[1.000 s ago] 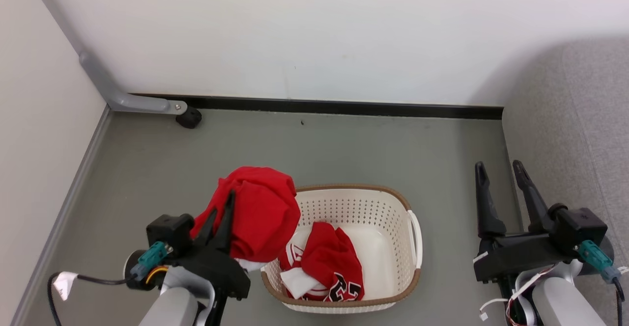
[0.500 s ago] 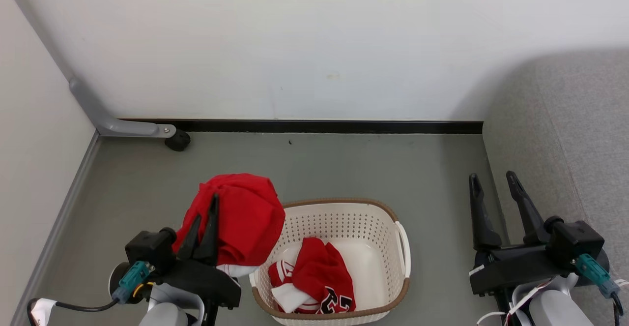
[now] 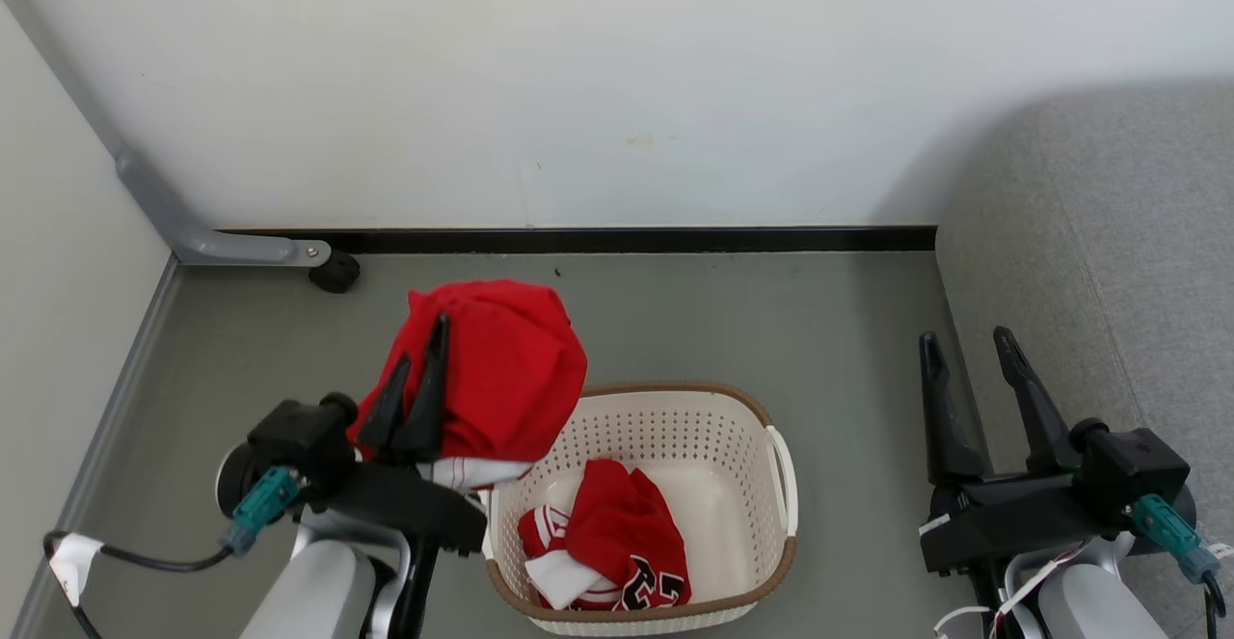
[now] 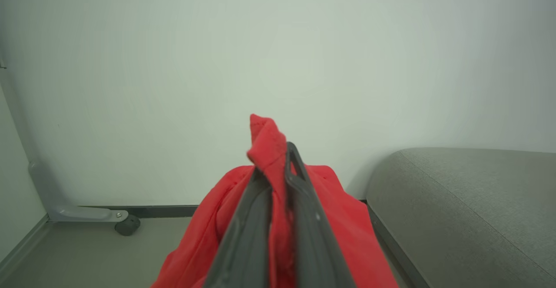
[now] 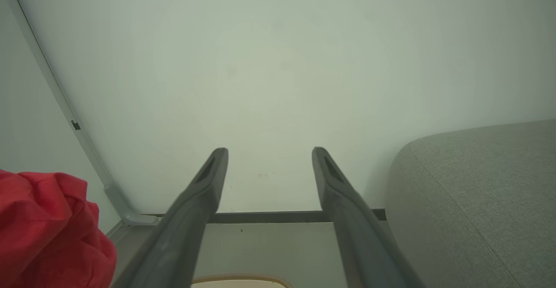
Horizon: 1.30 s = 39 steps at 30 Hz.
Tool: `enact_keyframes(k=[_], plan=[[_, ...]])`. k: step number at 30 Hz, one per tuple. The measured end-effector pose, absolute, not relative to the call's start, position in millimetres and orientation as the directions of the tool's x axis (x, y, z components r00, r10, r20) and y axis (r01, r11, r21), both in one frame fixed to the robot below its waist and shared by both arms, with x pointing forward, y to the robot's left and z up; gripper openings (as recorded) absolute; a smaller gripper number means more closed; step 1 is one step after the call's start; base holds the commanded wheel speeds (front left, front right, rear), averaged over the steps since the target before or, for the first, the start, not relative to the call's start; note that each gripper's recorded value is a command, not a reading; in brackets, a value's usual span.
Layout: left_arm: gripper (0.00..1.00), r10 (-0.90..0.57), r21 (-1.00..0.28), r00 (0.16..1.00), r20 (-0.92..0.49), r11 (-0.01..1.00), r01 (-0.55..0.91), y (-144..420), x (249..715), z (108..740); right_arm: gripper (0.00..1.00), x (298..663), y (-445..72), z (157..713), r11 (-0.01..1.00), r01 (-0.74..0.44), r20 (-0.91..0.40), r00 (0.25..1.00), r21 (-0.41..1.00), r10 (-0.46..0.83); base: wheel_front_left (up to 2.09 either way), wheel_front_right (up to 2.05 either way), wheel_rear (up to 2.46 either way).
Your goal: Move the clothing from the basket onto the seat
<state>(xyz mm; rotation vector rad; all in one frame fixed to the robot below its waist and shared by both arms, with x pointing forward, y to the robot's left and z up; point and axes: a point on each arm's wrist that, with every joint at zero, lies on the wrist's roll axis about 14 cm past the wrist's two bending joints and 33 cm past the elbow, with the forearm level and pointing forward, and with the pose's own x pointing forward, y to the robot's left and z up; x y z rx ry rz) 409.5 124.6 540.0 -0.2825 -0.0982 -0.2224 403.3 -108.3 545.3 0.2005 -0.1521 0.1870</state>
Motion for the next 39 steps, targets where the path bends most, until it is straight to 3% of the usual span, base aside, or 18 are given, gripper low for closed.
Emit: enact_keyframes(k=[13, 25, 39], plan=[[0.00, -0.336, -0.141, 0.876, 0.345, 0.904, 0.403, 89, 434, 634, 1.00, 406, -103, 539, 0.960, -0.211, 0.147, 0.972, 0.186, 0.185, 0.00, 0.00, 0.00], [0.00, -0.389, -0.101, 0.825, 0.410, 0.880, 0.464, 70, 439, 671, 1.00, 410, -94, 538, 0.954, -0.234, 0.141, 0.968, 0.189, 0.209, 0.00, 0.00, 0.00], [0.00, -0.395, -0.094, 0.835, 0.384, 0.882, 0.461, 70, 445, 665, 1.00, 415, -47, 615, 0.877, -0.444, 0.372, 0.857, 0.185, 0.356, 0.00, 0.00, 0.00]])
